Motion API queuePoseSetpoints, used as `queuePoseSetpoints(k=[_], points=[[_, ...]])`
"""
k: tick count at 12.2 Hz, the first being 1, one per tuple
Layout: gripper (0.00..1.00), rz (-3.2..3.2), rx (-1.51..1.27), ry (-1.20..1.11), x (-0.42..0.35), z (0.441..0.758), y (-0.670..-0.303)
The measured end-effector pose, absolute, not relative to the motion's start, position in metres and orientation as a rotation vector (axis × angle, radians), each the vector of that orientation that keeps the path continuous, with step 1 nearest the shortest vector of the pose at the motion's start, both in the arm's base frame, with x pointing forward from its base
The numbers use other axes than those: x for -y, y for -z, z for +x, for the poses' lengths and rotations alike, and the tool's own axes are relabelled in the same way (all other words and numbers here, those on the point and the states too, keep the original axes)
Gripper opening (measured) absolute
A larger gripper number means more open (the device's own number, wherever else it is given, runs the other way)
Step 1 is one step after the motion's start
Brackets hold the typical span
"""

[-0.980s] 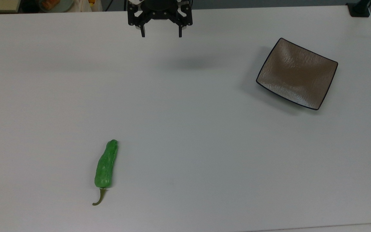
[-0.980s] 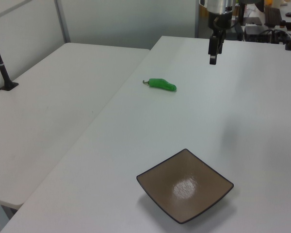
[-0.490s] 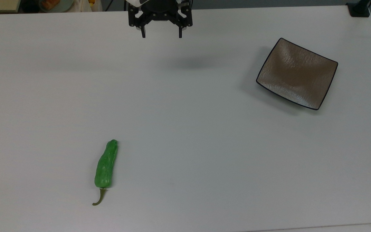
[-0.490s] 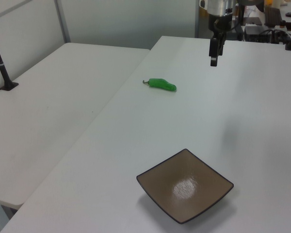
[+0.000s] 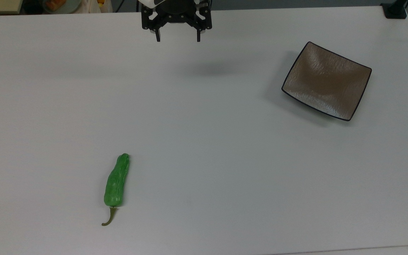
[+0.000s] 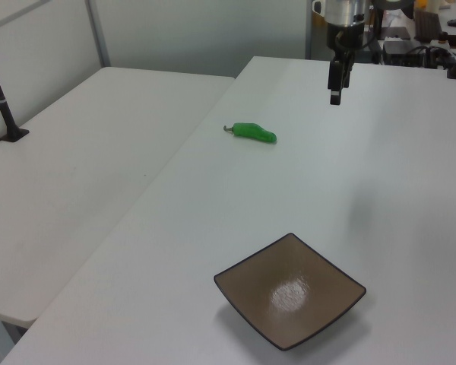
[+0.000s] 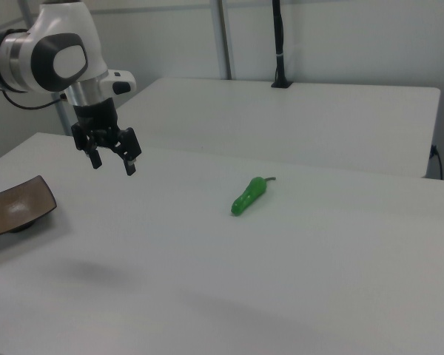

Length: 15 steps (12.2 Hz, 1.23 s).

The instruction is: Chili peppers are placed on a ceramic plate

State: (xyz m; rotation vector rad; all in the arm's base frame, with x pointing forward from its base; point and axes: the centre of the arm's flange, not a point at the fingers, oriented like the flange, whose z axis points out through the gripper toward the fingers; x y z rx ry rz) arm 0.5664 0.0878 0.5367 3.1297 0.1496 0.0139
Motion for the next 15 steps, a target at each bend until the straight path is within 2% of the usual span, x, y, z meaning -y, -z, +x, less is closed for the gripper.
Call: queuePoseSetpoints(k=[3,8,10,15], points=[[1.00,3.134,-0.150,-0.089,-0.089,0.571,-0.541],[1.00,3.129,-0.086,-0.374,-0.067,0.599,-0.547],[1.00,3.112,-0.042,-0.439,-0.049,0.616,-0.531],[1.00,3.052,0.005,-0.538,-0.012,0.672,-0.459]])
